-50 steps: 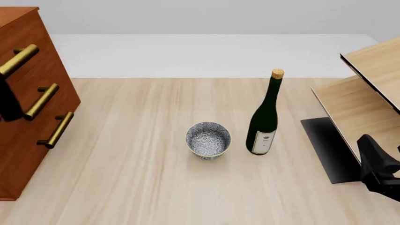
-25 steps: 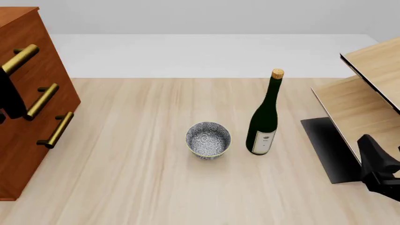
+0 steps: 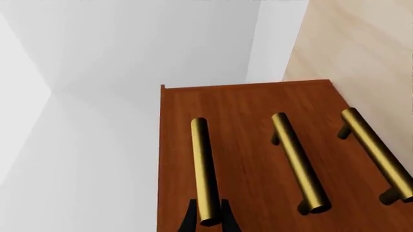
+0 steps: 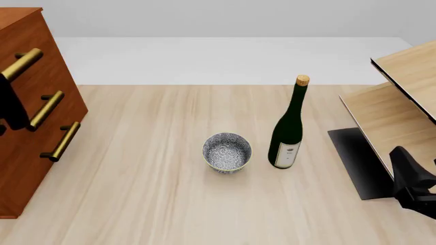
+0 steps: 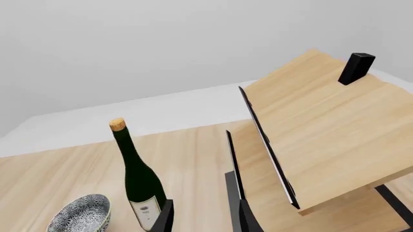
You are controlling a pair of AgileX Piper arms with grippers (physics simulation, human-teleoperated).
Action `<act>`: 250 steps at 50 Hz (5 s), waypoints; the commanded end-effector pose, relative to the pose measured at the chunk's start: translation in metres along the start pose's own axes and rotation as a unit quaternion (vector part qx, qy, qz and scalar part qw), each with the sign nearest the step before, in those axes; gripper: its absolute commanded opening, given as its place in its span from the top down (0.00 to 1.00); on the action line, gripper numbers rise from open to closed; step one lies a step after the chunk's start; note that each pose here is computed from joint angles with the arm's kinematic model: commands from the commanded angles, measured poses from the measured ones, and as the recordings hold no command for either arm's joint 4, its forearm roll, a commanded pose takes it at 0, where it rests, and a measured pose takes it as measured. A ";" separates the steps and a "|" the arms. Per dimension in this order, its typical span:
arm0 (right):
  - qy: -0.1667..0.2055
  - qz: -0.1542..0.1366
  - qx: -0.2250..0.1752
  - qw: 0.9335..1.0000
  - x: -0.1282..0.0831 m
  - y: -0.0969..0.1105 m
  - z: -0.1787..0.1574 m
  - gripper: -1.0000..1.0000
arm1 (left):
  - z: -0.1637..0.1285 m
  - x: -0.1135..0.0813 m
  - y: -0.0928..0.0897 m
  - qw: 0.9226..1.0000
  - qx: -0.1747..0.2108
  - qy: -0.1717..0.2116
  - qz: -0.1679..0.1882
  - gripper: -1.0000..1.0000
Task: Close the bottom drawer of the cabinet and open the top drawer.
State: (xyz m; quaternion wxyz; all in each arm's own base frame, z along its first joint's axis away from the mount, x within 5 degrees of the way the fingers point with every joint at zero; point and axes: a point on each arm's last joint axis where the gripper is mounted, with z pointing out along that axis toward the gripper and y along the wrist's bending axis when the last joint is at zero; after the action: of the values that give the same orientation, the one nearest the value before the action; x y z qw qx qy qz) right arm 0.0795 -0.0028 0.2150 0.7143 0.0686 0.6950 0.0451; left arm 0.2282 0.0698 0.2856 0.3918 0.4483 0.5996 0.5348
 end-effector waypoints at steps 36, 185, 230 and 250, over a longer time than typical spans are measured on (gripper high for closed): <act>0.006 0.014 0.003 1.000 0.001 0.000 0.004 0.00 | -0.002 -0.031 0.018 0.997 -0.036 -0.062 0.025 1.00; 0.007 0.023 0.010 1.000 0.001 -0.002 0.007 0.00 | -0.007 -0.073 0.008 0.988 0.021 -0.149 -0.027 0.00; 0.009 0.037 0.017 0.999 0.000 -0.003 0.010 0.00 | -0.032 -0.089 0.059 0.977 0.003 -0.196 -0.080 0.00; 0.009 0.038 0.018 0.999 0.001 -0.003 0.011 0.00 | -0.058 -0.070 0.166 0.956 -0.019 -0.179 -0.233 0.00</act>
State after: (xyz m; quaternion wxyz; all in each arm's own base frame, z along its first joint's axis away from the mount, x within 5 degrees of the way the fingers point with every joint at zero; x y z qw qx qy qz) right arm 0.0900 -0.0058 0.2143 0.7049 0.1061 0.6987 0.0608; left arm 0.2272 -0.0176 0.4041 0.5825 0.4394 0.5653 0.3847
